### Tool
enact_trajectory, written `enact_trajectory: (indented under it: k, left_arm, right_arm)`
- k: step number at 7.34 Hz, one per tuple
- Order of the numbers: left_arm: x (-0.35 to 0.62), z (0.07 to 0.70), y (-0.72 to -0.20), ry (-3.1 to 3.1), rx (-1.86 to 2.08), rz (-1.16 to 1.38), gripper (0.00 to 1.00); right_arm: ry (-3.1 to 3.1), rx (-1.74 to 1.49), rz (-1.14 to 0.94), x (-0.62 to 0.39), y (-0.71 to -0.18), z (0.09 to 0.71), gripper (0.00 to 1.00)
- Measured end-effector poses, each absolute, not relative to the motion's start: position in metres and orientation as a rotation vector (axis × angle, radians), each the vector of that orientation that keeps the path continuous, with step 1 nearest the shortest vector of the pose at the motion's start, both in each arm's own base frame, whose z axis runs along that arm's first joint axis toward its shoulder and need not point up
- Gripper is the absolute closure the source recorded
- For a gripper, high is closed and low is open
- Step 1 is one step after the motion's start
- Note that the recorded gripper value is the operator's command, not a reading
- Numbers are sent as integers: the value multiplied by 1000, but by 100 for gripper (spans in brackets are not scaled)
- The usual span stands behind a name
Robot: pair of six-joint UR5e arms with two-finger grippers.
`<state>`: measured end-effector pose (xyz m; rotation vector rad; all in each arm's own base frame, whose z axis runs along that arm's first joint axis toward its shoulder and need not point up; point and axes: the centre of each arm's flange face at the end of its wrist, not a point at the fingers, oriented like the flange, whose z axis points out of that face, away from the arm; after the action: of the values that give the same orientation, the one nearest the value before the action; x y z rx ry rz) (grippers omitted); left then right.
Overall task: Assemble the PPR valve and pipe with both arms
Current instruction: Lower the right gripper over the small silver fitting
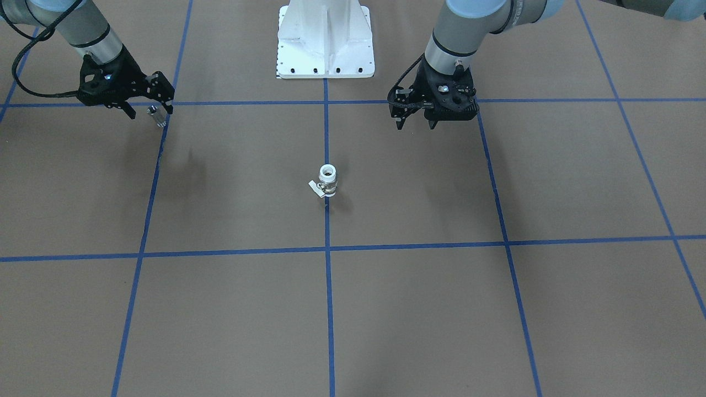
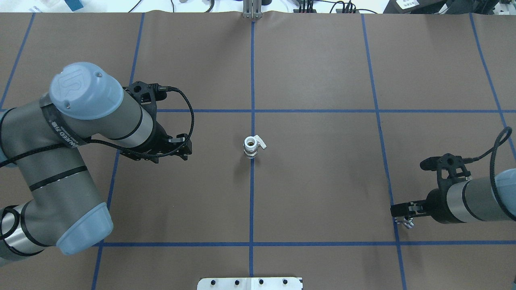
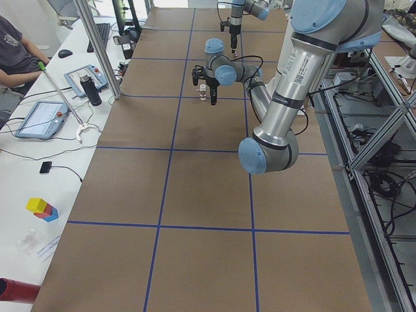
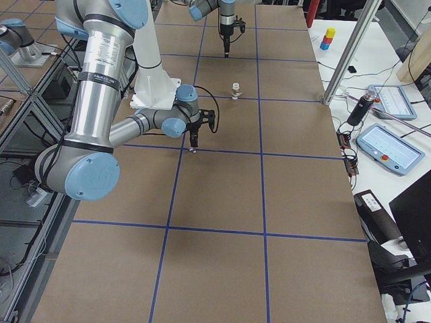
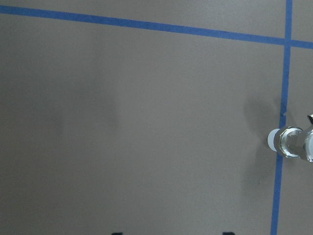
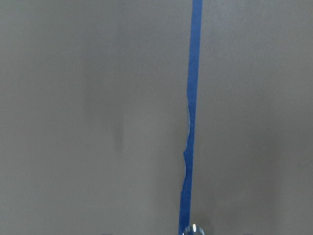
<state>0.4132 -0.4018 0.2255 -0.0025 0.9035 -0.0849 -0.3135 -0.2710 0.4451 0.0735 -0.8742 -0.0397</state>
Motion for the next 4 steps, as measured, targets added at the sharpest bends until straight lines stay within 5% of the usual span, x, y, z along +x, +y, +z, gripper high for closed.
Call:
enact_trajectory:
  k: [4]
  left_arm:
    - [413, 226, -401, 903, -3, -85, 24]
  right_arm:
    - [-853, 54, -65, -322, -265, 458, 19]
